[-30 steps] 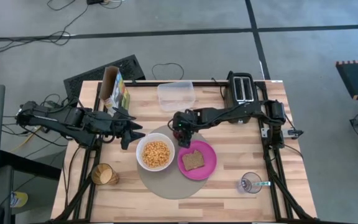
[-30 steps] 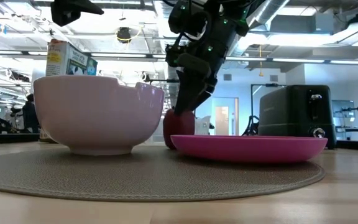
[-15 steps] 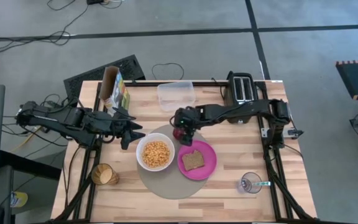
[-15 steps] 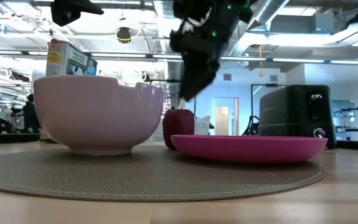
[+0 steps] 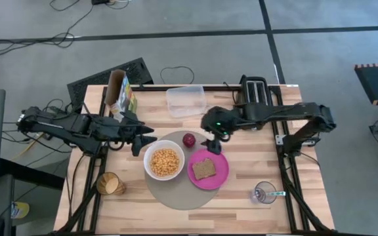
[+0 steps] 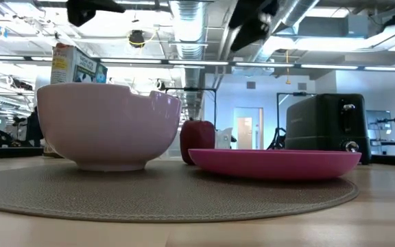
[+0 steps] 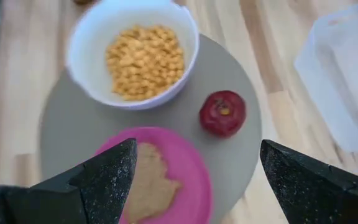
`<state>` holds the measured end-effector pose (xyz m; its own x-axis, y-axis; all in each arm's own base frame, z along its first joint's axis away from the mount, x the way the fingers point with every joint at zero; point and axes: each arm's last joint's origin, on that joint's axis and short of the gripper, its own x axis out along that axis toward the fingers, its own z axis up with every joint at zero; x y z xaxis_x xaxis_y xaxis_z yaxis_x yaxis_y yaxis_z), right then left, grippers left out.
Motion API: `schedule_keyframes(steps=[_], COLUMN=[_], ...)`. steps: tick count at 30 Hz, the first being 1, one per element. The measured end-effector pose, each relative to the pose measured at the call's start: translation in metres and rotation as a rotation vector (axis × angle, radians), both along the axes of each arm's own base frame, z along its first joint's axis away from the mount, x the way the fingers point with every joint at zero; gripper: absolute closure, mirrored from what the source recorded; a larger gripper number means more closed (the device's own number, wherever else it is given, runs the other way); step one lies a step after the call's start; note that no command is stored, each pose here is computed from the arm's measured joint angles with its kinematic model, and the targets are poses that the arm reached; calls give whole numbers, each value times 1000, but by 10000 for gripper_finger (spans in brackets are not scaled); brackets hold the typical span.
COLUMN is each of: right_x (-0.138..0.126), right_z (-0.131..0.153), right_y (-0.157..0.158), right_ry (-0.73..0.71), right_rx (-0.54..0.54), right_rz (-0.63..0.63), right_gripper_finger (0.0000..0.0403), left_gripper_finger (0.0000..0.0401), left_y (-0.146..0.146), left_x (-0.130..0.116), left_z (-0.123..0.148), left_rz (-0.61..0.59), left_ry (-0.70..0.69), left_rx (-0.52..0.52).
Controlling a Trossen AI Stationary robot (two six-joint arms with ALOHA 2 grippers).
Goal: Arrange a breakfast setting
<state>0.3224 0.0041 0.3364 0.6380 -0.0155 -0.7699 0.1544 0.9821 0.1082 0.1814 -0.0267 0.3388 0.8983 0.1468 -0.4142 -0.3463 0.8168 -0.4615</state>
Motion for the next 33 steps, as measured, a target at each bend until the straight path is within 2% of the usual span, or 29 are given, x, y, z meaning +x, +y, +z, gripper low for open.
schedule_keyframes(steps=[5,10,21,27,33], right_x=[-41,-84,-172,-204,-220], right_z=[20,35,50,53,50], right_y=[15,26,54,70,93], right_ry=[18,52,261,346,418], right_rx=[80,180,379,462,522], right_rz=[-44,-119,-253,-330,-390], right_gripper_finger=[35,35,35,35,35], left_gripper_finger=[172,172,172,172,172], left_y=[-5,-11,-16,-19,-25], left_x=[18,36,61,66,65], left_z=[-3,-7,-20,-24,-25], left_rz=[-82,-143,-126,-89,-63], left_ry=[-13,-43,-45,-37,-40], left_rx=[40,29,-67,-137,-176])
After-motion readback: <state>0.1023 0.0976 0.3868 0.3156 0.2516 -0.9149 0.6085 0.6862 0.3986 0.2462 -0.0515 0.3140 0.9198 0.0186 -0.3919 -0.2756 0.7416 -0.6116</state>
